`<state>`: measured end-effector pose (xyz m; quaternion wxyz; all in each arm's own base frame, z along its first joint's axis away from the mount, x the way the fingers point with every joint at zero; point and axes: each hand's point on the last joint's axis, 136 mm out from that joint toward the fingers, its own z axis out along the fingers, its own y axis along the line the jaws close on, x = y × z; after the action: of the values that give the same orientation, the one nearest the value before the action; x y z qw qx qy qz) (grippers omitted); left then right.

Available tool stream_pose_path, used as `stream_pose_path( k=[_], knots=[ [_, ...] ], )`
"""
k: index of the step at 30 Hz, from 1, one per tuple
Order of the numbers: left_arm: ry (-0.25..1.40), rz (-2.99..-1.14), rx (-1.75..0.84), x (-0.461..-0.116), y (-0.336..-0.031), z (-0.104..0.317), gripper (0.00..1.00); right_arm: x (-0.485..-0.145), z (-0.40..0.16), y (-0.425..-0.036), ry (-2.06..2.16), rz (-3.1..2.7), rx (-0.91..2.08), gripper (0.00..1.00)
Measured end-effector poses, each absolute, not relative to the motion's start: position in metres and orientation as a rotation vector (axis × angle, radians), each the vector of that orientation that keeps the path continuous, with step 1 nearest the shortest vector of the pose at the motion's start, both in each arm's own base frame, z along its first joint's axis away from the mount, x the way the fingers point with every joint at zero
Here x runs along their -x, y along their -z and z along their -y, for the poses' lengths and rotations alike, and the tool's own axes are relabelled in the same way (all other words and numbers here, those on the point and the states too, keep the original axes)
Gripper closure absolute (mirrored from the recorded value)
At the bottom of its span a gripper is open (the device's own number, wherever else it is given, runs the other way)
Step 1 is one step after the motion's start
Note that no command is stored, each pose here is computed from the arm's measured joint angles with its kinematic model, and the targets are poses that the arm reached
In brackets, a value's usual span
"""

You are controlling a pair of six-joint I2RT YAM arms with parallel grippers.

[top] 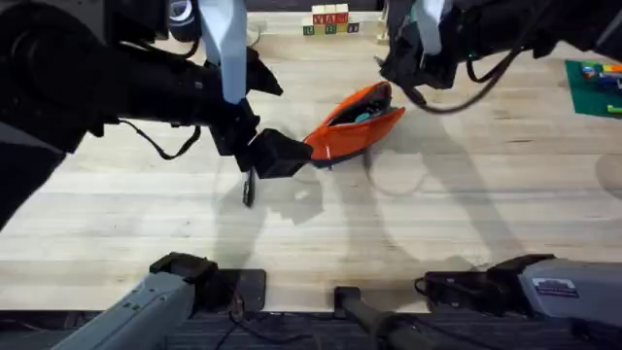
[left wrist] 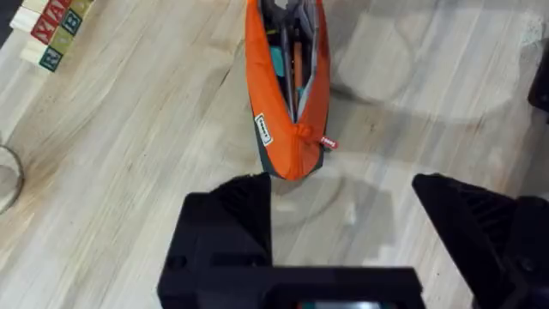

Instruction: Unzip the bag, pick up the pens from the table one at a time and place them inside, then zip the bag closed.

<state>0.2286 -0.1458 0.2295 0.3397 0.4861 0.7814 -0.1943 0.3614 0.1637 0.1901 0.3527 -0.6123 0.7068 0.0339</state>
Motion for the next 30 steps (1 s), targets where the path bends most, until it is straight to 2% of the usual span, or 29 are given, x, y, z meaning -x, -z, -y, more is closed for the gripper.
stream_pose_path(
  k=[11,22,30],
  knots=[
    [0.506,-2.034,-1.266,-0.229,-0.229,0.146,0.007,-0.346,-0.193,-0.191,0.037,-1.376,1.974,0.971],
    [0.506,-2.034,-1.266,-0.229,-0.229,0.146,0.006,-0.306,-0.211,-0.185,-0.165,-1.216,2.095,0.971],
    [0.506,-2.034,-1.266,-0.229,-0.229,0.146,0.007,-0.299,-0.212,-0.183,-0.170,-1.127,2.149,0.970]
  ],
)
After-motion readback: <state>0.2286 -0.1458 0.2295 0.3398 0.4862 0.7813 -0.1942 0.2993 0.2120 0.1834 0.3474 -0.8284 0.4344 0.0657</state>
